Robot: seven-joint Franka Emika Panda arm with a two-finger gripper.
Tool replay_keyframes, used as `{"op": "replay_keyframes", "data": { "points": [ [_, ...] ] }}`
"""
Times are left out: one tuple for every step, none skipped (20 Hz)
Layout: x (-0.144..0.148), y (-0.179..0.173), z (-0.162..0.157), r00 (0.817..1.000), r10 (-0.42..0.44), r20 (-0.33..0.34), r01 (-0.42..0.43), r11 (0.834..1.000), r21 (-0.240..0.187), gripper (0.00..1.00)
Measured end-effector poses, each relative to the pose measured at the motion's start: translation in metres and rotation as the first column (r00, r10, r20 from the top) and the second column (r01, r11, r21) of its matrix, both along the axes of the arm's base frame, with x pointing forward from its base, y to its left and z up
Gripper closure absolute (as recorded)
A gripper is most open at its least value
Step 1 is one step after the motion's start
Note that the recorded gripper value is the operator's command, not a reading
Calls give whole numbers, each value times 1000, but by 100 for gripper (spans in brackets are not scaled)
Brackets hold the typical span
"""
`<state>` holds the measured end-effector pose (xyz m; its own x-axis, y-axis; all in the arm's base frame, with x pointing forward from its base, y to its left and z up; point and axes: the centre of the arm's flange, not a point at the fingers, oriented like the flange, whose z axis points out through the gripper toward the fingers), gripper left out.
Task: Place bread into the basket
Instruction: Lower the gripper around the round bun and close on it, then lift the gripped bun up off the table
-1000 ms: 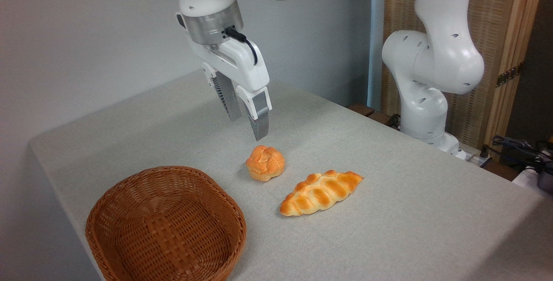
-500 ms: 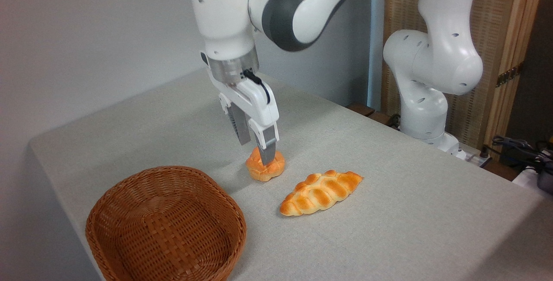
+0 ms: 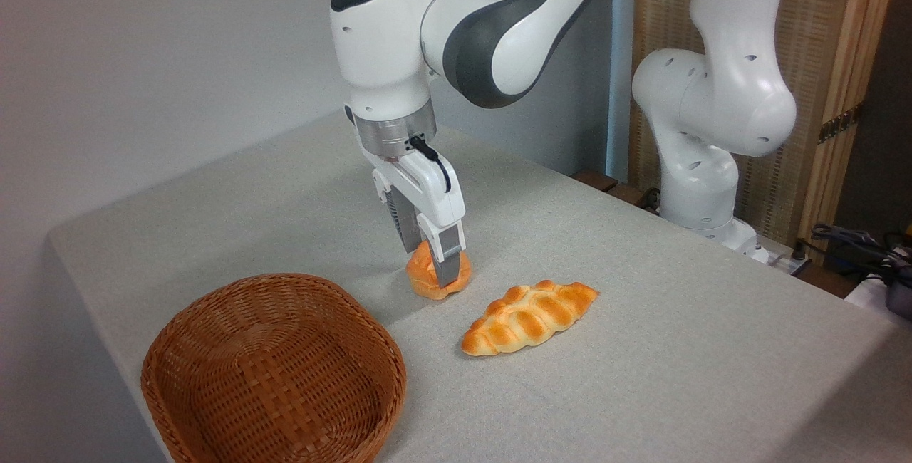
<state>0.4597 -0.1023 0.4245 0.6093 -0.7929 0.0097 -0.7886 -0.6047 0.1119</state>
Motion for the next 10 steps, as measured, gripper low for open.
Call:
{"op": "replay_keyframes", "data": {
  "points": [
    [0,0,-1,1000,0,-1,0,1000,1,5],
    [-1,0,-1,1000,0,-2,0,1000,1,6],
    [-1,0,-2,1000,-1,-4,1,1000,2,9],
    [-1,0,-3,1000,-1,-7,1,1000,2,12],
    [-1,0,-5,1000,-1,-10,1,1000,4,20],
    [-2,0,-8,1000,-2,-16,2,1000,5,30],
    [-3,0,-11,1000,-4,-24,4,1000,7,43],
    [-3,-1,-15,999,-8,-32,8,1000,8,54],
    [-4,-3,-19,999,-11,-39,11,1000,10,61],
    [-4,-4,-21,999,-13,-43,14,1000,11,62]
  ]
}}
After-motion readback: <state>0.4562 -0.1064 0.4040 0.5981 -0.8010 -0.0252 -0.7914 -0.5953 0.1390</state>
